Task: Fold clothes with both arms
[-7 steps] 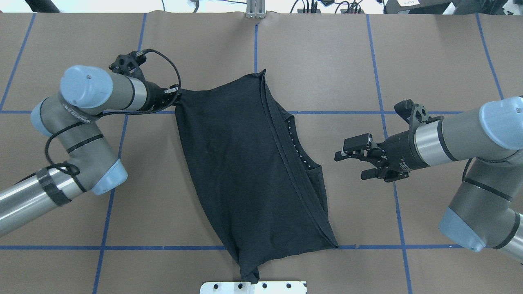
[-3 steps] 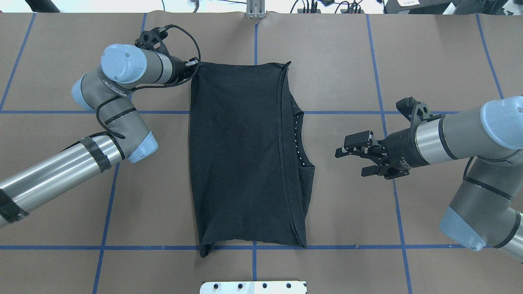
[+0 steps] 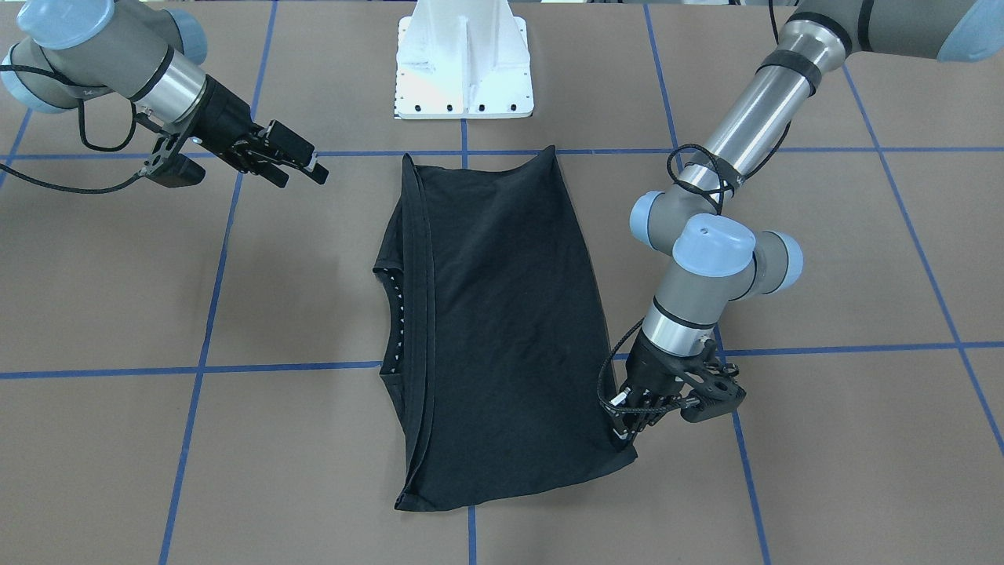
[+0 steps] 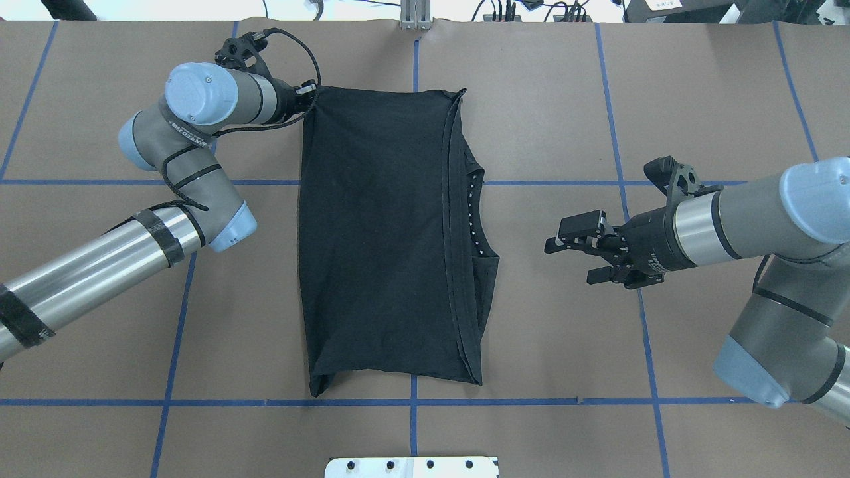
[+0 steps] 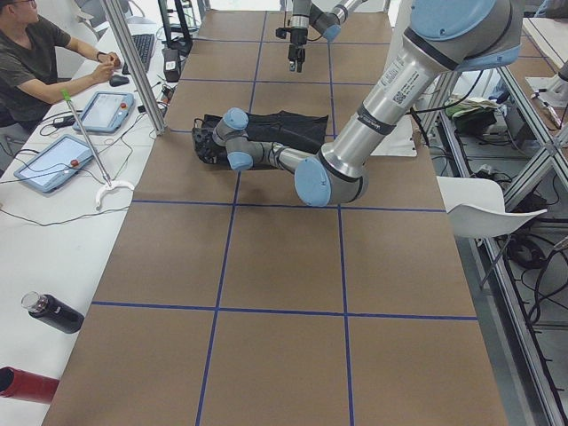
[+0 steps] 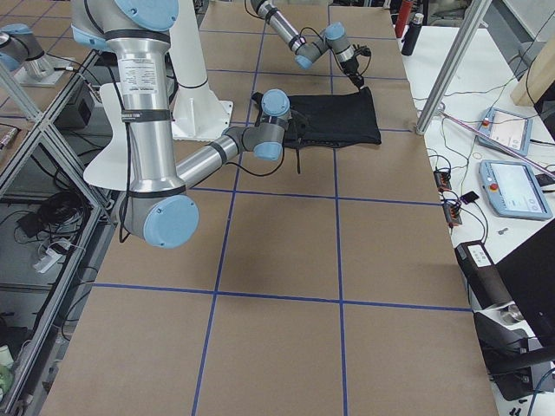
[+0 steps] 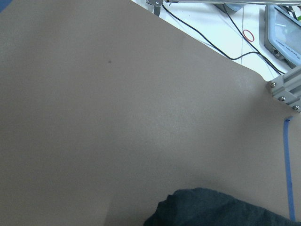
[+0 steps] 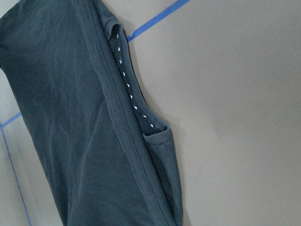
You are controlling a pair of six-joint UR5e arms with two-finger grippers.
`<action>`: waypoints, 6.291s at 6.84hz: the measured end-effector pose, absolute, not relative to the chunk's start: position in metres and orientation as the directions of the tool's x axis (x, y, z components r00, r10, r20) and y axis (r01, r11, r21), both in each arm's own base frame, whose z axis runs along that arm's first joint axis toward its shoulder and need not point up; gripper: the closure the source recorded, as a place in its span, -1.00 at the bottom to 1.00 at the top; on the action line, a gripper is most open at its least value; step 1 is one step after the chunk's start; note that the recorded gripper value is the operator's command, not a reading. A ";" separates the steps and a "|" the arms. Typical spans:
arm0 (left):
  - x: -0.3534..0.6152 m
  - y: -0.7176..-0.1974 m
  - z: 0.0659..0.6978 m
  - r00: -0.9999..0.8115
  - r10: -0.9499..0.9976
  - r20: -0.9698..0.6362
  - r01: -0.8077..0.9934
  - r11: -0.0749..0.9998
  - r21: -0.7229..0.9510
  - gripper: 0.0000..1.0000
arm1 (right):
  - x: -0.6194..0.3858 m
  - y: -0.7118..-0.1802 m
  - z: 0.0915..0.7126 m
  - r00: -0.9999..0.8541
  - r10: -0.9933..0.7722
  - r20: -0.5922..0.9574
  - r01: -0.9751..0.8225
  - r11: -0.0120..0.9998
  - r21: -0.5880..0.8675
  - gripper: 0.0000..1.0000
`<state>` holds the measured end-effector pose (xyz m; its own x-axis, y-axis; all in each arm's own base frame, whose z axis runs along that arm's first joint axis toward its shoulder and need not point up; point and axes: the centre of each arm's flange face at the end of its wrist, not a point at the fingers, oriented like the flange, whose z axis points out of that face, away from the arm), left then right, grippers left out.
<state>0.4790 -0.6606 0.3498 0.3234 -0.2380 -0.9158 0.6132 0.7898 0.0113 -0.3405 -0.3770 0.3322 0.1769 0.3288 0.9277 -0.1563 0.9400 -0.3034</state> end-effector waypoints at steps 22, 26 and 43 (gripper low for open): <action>0.340 -0.616 0.407 0.397 0.003 -0.918 0.446 0.874 0.196 -1.00 | -0.576 -0.283 0.275 0.720 -0.328 0.612 0.165 0.937 0.308 -1.00; 0.342 -0.615 0.406 0.395 0.001 -0.919 0.446 0.874 0.193 -1.00 | -0.576 -0.283 0.281 0.730 -0.327 0.601 0.171 0.938 0.302 -1.00; 0.348 -0.618 0.402 0.393 -0.002 -0.919 0.443 0.877 0.188 -1.00 | -0.553 -0.353 0.260 0.728 -0.364 0.580 0.167 0.916 0.365 -1.00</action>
